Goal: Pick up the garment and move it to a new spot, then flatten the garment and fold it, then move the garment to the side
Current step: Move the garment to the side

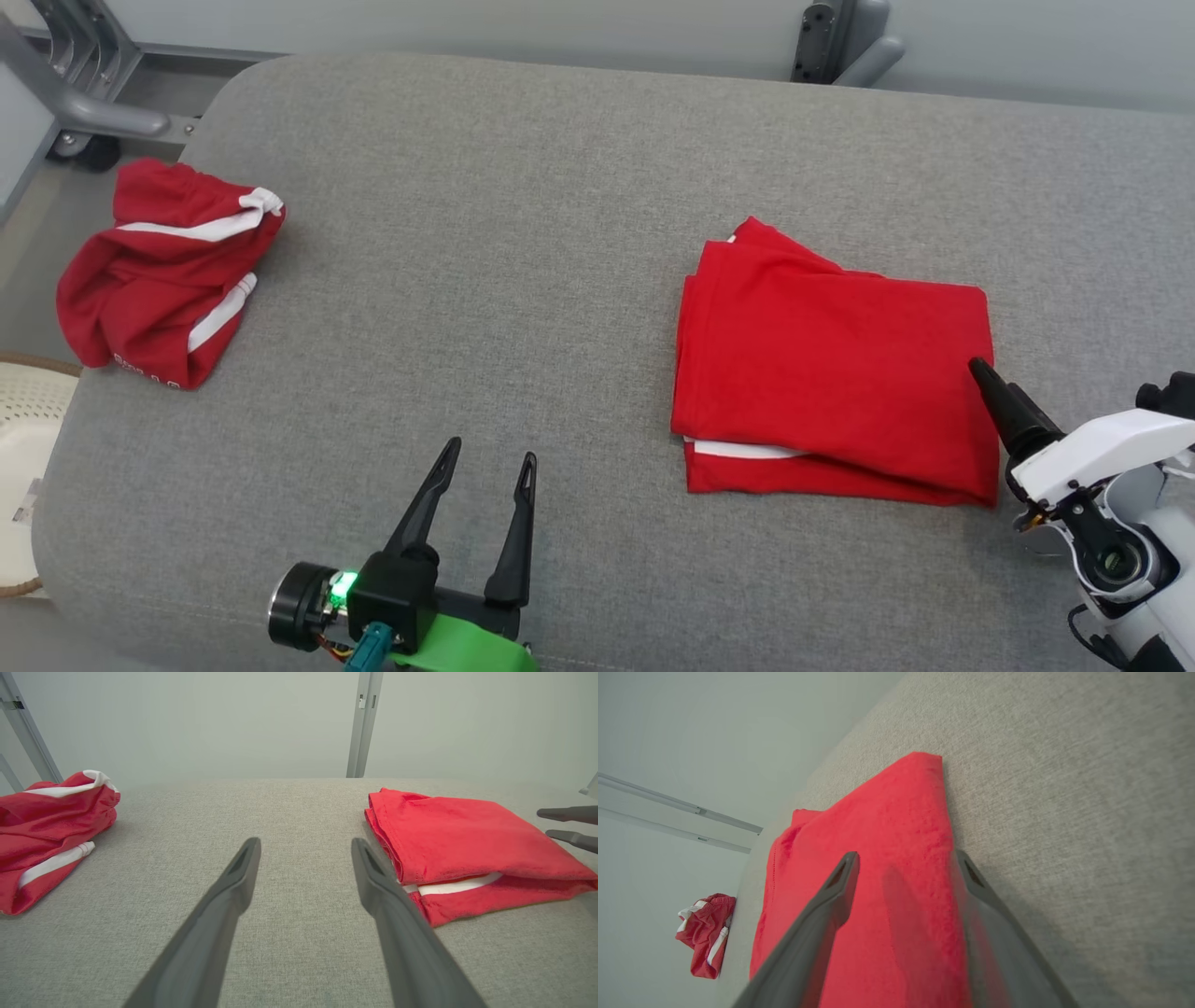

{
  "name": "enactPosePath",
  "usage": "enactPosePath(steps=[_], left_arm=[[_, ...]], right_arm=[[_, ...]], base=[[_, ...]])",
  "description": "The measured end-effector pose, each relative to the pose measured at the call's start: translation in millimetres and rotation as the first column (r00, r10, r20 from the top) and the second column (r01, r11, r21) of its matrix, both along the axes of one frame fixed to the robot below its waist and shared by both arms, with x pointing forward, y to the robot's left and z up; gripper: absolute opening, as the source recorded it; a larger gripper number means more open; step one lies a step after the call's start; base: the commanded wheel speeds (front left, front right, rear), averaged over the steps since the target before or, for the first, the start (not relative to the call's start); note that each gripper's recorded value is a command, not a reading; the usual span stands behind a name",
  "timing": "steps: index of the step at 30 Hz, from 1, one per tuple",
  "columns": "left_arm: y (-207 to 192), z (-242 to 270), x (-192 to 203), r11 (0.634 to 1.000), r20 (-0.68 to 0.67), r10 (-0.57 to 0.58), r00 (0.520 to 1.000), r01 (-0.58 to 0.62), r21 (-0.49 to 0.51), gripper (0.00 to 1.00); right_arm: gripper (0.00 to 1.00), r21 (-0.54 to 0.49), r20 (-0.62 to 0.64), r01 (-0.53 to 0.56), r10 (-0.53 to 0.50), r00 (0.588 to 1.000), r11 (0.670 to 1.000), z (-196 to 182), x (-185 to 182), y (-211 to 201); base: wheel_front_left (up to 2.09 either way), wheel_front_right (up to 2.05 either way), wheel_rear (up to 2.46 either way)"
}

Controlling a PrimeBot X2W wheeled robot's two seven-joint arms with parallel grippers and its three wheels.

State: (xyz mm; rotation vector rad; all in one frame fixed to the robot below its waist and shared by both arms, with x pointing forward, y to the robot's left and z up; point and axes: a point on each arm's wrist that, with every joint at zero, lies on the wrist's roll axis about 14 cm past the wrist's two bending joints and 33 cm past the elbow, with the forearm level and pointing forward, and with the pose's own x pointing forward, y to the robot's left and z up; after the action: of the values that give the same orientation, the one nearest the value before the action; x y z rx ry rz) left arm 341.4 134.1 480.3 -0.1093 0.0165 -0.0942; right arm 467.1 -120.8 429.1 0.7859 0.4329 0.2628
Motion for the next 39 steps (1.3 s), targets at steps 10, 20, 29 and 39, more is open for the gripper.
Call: enactPosePath(steps=[10,20,29,39], left_arm=[[4.2,-5.3,4.3,1.000,-0.017,0.007,1.000,-0.007,0.017,1.00],[1.2,-5.3,12.1,0.999,-0.012,-0.013,1.000,0.013,0.035,1.00],[-9.6,-5.2,23.9,0.998,-0.004,-0.054,0.999,0.054,0.033,1.00],[-57.3,-4.9,51.4,0.975,0.023,-0.222,0.975,0.221,0.027,1.00]], right_arm=[[1.00,0.047,-0.127,-0.050,0.055,0.990,0.998,-24.1,-1.3,8.8],[0.00,0.103,-0.124,-0.019,0.031,0.992,0.995,-18.6,5.4,7.9],[0.00,0.034,-0.049,0.010,-0.008,0.999,0.999,-6.1,8.1,-17.0],[0.00,0.005,0.025,0.124,-0.124,0.992,0.992,8.6,-2.7,-60.0]], base=[[0.00,0.00,0.00],[0.00,0.00,0.00],[0.00,0.00,0.00],[0.00,0.00,0.00]])
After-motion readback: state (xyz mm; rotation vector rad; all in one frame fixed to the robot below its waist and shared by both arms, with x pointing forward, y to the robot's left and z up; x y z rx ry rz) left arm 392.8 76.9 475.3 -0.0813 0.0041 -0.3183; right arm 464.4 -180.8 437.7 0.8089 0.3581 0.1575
